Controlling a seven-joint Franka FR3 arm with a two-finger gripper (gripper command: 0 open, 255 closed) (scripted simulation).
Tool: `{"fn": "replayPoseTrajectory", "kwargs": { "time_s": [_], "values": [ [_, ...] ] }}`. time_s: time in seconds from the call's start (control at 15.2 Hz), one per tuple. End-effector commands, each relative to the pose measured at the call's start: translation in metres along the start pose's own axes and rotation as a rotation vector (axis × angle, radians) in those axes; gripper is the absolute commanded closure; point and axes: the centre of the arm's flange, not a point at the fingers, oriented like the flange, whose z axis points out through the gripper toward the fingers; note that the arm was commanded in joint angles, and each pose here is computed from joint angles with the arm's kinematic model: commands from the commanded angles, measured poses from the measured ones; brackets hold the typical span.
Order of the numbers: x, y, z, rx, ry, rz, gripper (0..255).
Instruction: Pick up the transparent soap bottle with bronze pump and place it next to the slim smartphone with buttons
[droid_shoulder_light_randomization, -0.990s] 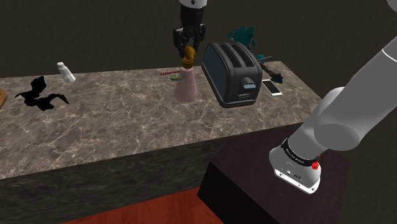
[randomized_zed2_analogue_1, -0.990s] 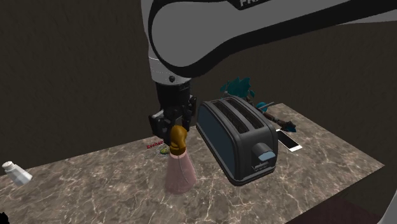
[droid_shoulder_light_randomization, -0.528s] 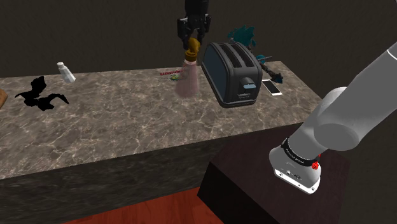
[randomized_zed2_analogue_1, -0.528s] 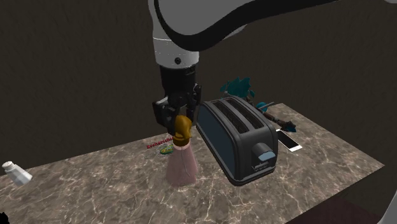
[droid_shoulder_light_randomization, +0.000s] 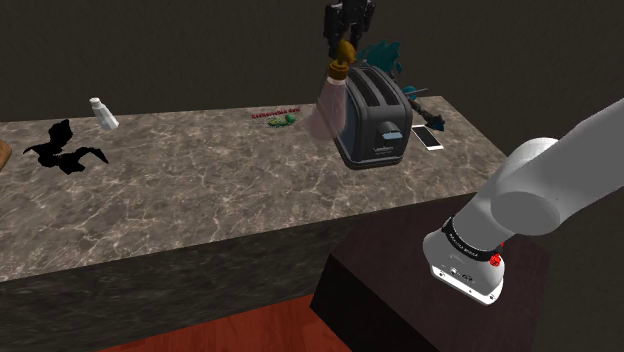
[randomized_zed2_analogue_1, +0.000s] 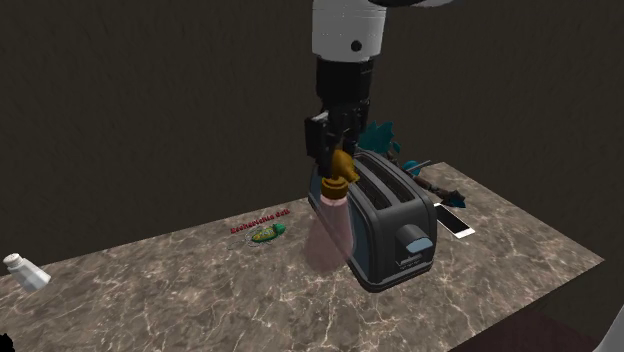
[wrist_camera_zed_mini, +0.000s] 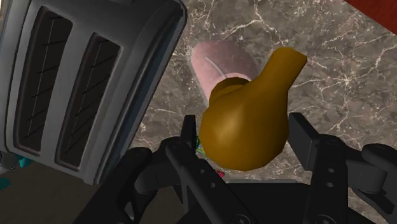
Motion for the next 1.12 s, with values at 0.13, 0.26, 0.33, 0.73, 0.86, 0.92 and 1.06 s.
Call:
{"fn": "replayPoseTrajectory", "kwargs": {
  "time_s": [0.13, 0.26, 0.33, 0.73, 0.86, 0.92, 1.06],
  "values": [
    [-0.03, 0.036, -0.024, 0.001, -0.001, -0.001, 255],
    [-0.045, 0.054, -0.036, 0.001, -0.001, -0.001, 255],
    [-0.052, 0.064, -0.042, 0.001, -0.001, -0.001, 255],
    [-0.094, 0.119, -0.08, 0.001, -0.001, -0.001, 255],
    [-0.108, 0.138, -0.092, 0.001, -0.001, -0.001, 255],
    [-0.115, 0.147, -0.098, 0.001, -0.001, -0.001, 255],
    [-0.13, 0.165, -0.111, 0.001, -0.001, -0.001, 255]
  ]
}}
